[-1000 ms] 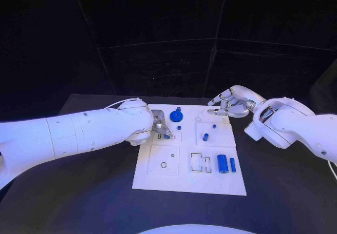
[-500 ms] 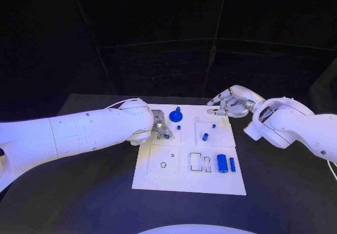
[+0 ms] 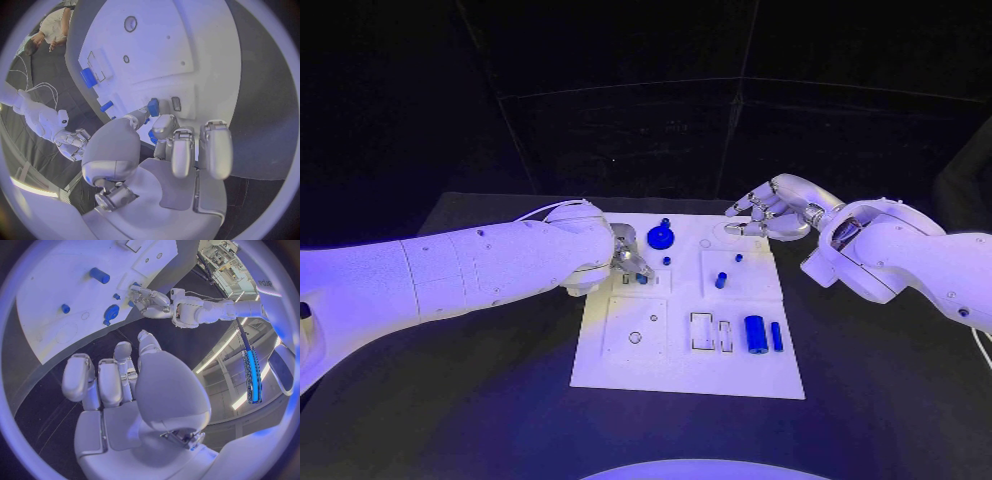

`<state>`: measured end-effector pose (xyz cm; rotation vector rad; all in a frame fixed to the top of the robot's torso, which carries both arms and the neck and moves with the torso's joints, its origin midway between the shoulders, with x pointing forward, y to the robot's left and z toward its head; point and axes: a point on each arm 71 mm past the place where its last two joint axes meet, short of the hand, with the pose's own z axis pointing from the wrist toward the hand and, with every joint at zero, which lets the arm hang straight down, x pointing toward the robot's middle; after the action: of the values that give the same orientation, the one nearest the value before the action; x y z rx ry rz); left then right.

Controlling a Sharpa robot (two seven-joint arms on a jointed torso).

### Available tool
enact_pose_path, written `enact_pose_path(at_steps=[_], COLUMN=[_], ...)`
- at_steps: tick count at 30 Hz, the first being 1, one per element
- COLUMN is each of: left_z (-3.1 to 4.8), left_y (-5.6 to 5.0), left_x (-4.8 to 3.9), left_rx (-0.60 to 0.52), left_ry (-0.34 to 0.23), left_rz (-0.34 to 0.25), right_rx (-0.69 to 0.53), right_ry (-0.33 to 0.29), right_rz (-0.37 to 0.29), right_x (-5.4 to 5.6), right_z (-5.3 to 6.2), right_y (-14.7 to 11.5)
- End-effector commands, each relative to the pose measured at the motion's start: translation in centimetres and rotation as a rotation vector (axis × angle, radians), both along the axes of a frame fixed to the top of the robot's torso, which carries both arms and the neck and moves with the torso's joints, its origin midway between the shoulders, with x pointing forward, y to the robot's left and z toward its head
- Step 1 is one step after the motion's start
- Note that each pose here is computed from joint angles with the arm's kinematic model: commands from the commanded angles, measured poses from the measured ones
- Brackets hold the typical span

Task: Assemble the parts on the task board

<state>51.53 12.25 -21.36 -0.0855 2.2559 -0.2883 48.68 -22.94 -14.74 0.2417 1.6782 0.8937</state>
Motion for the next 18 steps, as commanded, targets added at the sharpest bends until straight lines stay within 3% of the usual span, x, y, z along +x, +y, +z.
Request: enact_pose_path(at_steps=[1,18], left_z=[0.09,0.19], left_y=[-0.05,0.03], left_x=[0.09,0.09], left_rx=[0.0,-0.008], left_ry=[-0.007,-0.017], left_rz=[-0.003,0.005], right_rx=[0.003,0.003], right_ry=[-0.001,-0.001], right_rz=[0.01,0.009], right_x=[-0.03,0.03], right_z=[0.12,0.1], right_y=[0.13,0.13])
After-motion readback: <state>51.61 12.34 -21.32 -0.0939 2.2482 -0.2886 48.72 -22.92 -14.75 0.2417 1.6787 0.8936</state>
